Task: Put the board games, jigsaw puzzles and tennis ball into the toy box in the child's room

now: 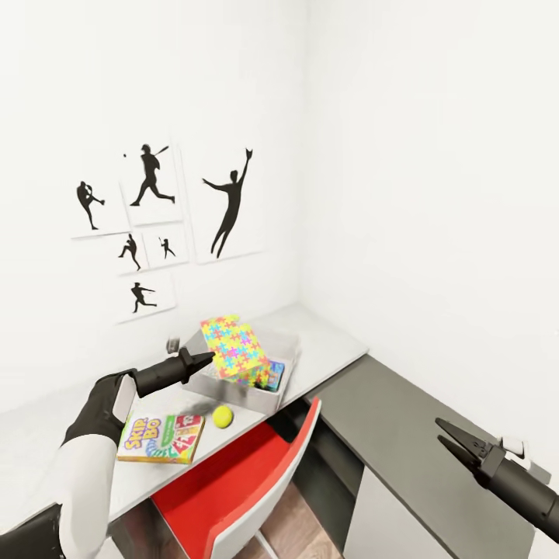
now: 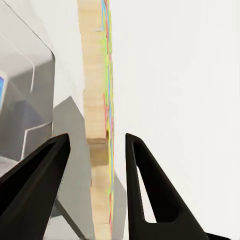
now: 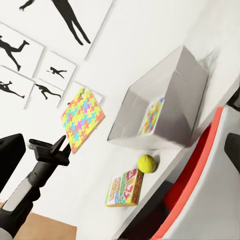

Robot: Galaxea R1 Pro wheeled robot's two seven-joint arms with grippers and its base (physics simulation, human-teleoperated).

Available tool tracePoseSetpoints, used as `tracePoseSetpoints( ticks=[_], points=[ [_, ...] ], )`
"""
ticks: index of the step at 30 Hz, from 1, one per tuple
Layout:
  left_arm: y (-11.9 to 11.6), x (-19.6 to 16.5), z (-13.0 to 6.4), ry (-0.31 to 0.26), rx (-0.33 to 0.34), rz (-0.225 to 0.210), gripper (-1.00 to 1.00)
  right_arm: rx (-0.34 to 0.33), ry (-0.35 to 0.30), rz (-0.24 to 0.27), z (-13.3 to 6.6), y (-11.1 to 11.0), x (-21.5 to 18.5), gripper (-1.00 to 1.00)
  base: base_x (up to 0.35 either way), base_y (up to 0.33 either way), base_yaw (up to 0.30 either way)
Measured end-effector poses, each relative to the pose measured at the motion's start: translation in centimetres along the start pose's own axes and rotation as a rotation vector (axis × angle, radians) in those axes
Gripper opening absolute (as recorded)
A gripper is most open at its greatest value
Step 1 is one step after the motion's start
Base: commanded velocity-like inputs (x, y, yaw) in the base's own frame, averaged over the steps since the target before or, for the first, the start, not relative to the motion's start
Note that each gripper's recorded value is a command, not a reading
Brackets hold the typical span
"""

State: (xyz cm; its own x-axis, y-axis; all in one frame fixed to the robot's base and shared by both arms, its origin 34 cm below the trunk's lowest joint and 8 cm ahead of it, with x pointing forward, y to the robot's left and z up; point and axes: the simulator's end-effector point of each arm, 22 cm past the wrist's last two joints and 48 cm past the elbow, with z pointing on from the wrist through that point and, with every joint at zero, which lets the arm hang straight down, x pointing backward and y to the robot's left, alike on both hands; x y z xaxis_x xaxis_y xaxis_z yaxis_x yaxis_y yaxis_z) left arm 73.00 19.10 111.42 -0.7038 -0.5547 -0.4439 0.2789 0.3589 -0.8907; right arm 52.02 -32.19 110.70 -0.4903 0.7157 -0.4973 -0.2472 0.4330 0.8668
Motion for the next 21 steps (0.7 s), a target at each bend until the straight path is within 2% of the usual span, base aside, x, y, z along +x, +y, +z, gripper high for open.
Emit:
tracePoseSetpoints(
  ticks=[10,21],
  points=[
    [-0.1,-0.05,0.05,-0.001,0.001,0.003,-1.0,0.001,0.001,0.0,0.05,-0.02,0.04,1.0,0.294,-0.042,0.0],
    [-0.17,-0.08,0.04,-0.002,0.004,0.002,-1.0,-0.001,0.002,-0.001,0.08,0.02,0.06,1.0,0.113,-0.015,0.0]
  ],
)
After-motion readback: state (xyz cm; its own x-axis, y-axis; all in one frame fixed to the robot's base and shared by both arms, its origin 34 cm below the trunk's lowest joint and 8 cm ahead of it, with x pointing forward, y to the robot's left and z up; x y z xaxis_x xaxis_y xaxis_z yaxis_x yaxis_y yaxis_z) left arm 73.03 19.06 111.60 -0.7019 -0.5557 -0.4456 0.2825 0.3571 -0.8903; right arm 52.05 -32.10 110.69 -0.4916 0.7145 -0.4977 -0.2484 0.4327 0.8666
